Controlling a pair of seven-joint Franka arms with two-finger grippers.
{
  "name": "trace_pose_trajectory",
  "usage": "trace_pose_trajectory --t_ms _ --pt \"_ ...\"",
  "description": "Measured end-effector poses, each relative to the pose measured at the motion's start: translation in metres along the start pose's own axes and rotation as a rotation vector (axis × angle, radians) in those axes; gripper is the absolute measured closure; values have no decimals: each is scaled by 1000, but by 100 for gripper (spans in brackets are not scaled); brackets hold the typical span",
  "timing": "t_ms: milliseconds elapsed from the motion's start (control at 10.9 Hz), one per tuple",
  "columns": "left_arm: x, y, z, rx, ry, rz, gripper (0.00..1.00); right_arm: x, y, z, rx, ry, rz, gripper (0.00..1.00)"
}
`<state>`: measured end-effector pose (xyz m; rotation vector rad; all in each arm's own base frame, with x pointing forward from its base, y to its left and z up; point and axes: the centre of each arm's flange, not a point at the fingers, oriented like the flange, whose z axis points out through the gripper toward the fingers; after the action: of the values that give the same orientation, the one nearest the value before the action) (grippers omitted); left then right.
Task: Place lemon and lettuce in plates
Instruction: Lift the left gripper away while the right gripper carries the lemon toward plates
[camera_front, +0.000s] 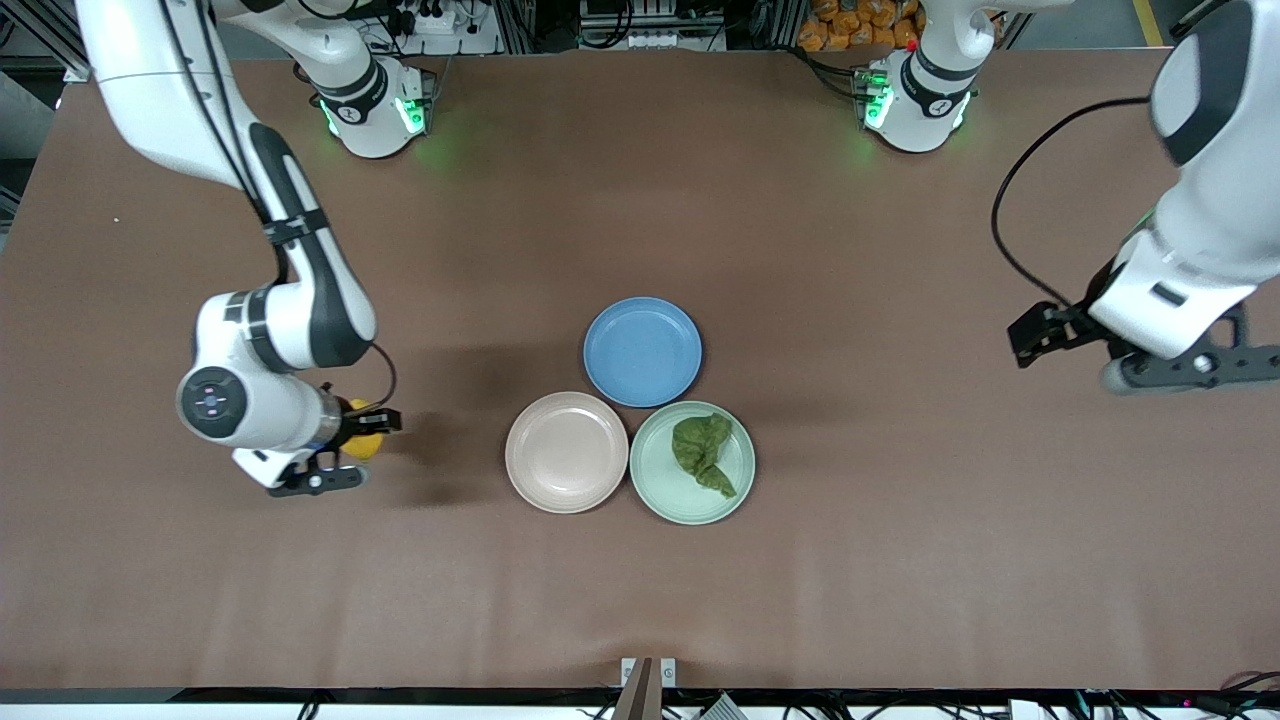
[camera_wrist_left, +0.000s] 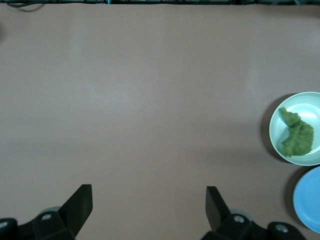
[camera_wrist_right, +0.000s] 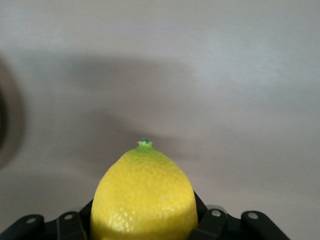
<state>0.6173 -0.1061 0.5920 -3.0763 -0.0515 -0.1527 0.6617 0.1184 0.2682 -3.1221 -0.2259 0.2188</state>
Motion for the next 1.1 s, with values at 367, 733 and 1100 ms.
trace_pose_trajectory --t_ms 367,733,1100 --pt "-27 -28 -39 -32 -31 -46 0 1 -64 -10 50 21 -57 38" --pt "-46 -44 -37 -53 -61 -74 0 4 -124 2 127 51 -81 38" --pt "-55 -38 -35 -47 -105 -60 0 11 -160 22 188 121 -63 38"
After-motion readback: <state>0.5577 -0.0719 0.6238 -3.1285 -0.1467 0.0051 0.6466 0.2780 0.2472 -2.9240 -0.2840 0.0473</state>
